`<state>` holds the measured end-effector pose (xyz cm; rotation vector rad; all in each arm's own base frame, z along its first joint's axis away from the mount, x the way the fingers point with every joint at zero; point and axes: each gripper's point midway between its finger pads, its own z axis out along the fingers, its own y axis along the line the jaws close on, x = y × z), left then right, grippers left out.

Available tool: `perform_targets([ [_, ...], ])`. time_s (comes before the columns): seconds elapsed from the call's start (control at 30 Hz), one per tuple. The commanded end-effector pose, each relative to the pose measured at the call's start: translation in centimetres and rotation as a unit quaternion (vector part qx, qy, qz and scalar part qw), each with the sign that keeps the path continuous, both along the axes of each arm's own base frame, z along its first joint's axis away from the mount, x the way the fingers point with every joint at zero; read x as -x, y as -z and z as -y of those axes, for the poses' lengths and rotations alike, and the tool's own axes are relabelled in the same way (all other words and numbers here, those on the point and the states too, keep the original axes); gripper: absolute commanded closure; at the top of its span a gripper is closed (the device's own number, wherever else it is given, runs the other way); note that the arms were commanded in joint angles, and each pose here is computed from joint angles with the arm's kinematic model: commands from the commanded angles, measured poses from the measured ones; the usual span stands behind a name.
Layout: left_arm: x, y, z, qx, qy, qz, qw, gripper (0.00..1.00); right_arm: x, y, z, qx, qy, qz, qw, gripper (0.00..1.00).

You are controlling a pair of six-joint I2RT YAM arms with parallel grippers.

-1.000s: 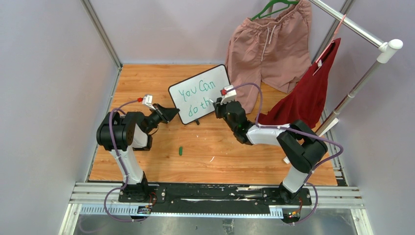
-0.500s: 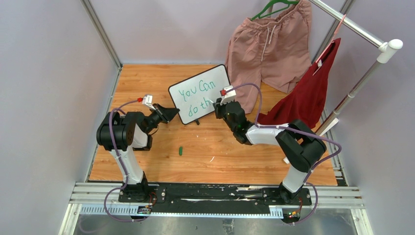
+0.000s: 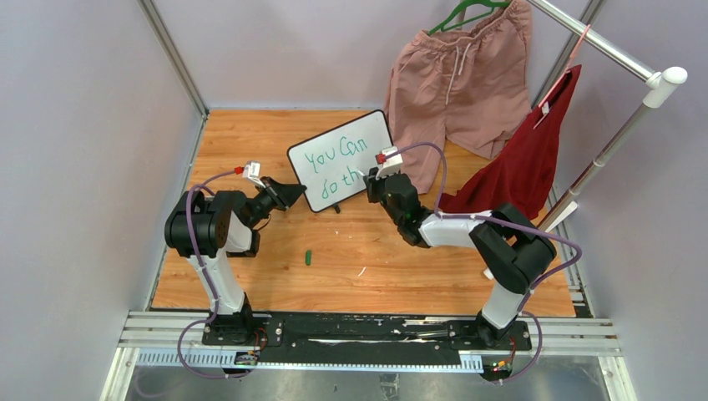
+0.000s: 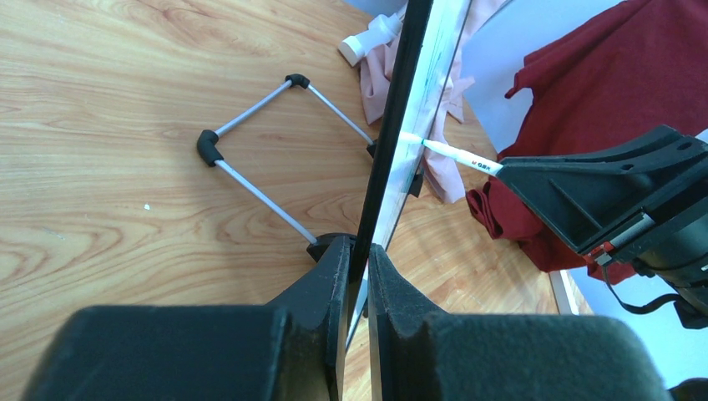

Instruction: Write a sentence on the whiteboard

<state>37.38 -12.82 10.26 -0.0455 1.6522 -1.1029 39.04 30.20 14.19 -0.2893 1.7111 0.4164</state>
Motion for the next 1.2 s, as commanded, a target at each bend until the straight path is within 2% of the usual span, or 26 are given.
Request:
perform_targets([
  [0.0,0.0,0.3,0.0,-0.004,-0.002,0.007,1.000,1.00,-0.2,0.8,1.0,0.005,0.019,-0.001,1.000,1.00],
  [0.8,0.0,0.2,0.1,-0.005,-0.001,0.008,1.000,1.00,0.6,1.0,1.7,0.004,0.021,-0.006,1.000,1.00],
  [1.17,0.1,0.2,0.1,-0.006,-0.001,0.009,1.000,1.00,1.0,-5.1,2.4,-0.045,0.024,0.039,0.998,1.00],
])
